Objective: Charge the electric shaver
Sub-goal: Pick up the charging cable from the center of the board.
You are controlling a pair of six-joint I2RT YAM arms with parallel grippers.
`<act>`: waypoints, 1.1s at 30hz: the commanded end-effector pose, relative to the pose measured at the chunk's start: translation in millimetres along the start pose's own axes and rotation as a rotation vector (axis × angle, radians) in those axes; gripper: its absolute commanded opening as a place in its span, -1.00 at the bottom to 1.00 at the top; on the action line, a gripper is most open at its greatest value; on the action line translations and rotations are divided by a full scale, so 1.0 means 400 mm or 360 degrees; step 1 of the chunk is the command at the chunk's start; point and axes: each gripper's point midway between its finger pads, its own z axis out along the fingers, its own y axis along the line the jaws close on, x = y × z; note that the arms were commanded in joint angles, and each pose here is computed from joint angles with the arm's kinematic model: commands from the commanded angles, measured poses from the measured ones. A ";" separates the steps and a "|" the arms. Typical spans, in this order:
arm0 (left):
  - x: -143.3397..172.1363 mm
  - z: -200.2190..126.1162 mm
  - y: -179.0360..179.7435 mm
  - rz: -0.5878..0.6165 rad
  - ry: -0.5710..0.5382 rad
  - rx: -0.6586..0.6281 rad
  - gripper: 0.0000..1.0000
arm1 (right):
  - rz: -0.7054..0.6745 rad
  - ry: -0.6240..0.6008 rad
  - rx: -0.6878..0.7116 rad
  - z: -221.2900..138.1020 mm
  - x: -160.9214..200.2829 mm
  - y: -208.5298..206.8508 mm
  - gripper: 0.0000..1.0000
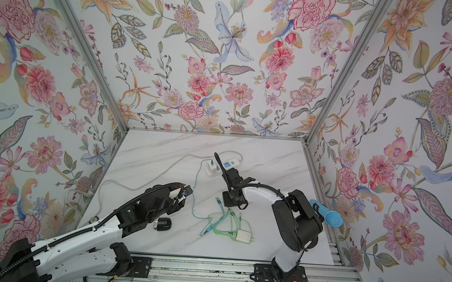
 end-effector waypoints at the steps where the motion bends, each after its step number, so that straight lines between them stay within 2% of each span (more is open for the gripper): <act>1: -0.009 -0.009 0.021 -0.0047 -0.0036 -0.0036 -1.00 | 0.0080 0.0059 0.0049 0.034 0.029 -0.014 -0.60; 5: -0.010 -0.007 0.020 -0.0049 -0.0040 -0.0030 -1.00 | 0.0099 0.0061 0.0018 0.041 0.036 0.000 -0.69; 9: -0.013 -0.002 0.020 -0.0049 -0.0046 -0.0028 -1.00 | 0.0097 0.0034 -0.0054 0.040 0.019 0.025 -0.86; 15: -0.017 -0.009 0.025 -0.0049 -0.0060 -0.0037 -1.00 | 0.0014 -0.0113 -0.0180 -0.013 -0.062 0.075 -0.99; 24: -0.019 -0.013 0.025 -0.0074 -0.0075 -0.0035 -1.00 | -0.0184 -0.0217 -0.0238 -0.049 -0.121 0.138 -1.00; 33: -0.019 -0.003 0.016 -0.0091 -0.0078 -0.0013 -1.00 | -0.0290 -0.0186 -0.0208 0.010 -0.134 0.169 -1.00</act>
